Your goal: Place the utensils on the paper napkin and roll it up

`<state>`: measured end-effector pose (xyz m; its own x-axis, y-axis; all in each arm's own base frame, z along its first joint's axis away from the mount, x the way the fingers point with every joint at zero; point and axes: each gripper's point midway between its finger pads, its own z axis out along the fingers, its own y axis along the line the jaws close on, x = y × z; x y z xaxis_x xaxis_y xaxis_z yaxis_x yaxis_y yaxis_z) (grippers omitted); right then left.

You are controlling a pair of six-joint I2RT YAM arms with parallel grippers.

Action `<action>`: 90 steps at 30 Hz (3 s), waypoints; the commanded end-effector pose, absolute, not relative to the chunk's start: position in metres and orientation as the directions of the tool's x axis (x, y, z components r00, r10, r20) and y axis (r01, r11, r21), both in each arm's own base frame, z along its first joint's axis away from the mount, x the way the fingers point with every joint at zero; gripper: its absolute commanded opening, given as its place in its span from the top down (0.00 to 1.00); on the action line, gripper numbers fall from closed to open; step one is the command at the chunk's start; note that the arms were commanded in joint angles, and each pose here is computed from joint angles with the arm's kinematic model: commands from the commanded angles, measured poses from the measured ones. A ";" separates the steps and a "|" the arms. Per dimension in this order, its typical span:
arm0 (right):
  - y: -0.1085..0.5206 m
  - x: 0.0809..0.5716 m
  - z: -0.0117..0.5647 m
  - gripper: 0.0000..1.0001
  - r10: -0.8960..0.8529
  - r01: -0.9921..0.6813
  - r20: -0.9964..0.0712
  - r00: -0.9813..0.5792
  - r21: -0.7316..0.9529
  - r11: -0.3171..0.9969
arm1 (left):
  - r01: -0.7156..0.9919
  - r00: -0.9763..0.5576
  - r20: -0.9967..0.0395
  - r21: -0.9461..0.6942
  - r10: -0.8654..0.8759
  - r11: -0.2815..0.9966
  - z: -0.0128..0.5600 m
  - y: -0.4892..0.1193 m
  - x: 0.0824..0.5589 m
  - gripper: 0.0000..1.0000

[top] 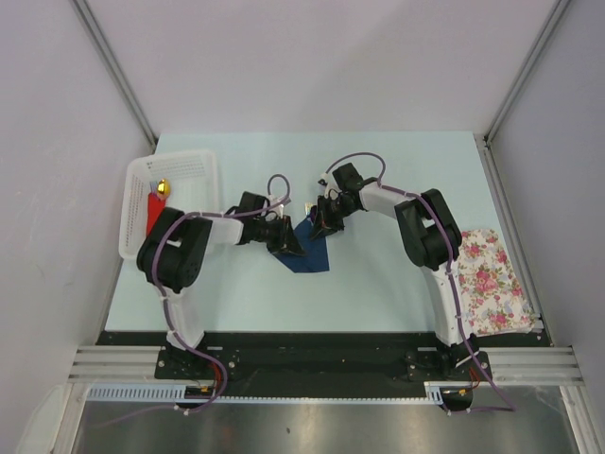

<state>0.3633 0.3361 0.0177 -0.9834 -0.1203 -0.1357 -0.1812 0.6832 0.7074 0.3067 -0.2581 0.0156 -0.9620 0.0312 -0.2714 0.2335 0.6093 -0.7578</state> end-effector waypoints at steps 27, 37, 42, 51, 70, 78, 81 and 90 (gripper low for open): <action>0.317 0.369 -0.047 1.00 -0.123 -0.179 -0.136 -0.983 0.571 0.801 | 0.208 -0.955 -0.292 -0.781 -0.050 0.589 0.024 -0.226 0.323 0.39; 0.320 0.367 -0.051 1.00 -0.126 -0.179 -0.131 -0.983 0.573 0.800 | 0.365 -0.899 -0.437 -0.761 -0.008 0.537 0.032 -0.243 0.368 0.29; 0.320 0.370 -0.049 1.00 -0.117 -0.171 -0.130 -0.985 0.575 0.800 | 0.366 -0.917 -0.396 -0.795 0.043 0.484 0.025 -0.249 0.360 0.30; 0.318 0.373 -0.050 1.00 -0.104 -0.158 -0.126 -0.987 0.570 0.806 | 0.243 -0.962 -0.273 -0.845 0.006 0.476 0.038 -0.218 0.319 0.38; 0.319 0.370 -0.051 1.00 -0.101 -0.156 -0.128 -0.987 0.572 0.805 | 0.269 -0.926 -0.362 -0.833 -0.108 0.483 0.079 -0.244 0.319 0.94; 0.318 0.370 -0.052 1.00 -0.095 -0.152 -0.129 -0.987 0.570 0.808 | 0.316 -0.935 -0.354 -0.863 -0.023 0.395 0.083 -0.294 0.303 0.98; 0.318 0.371 -0.052 1.00 -0.091 -0.149 -0.130 -0.987 0.573 0.806 | 0.281 -0.948 -0.319 -0.863 -0.022 0.420 0.065 -0.302 0.302 0.99; 0.316 0.372 -0.050 1.00 -0.079 -0.141 -0.132 -0.988 0.578 0.803 | 0.216 -0.968 -0.251 -0.840 -0.004 0.498 0.022 -0.298 0.298 1.00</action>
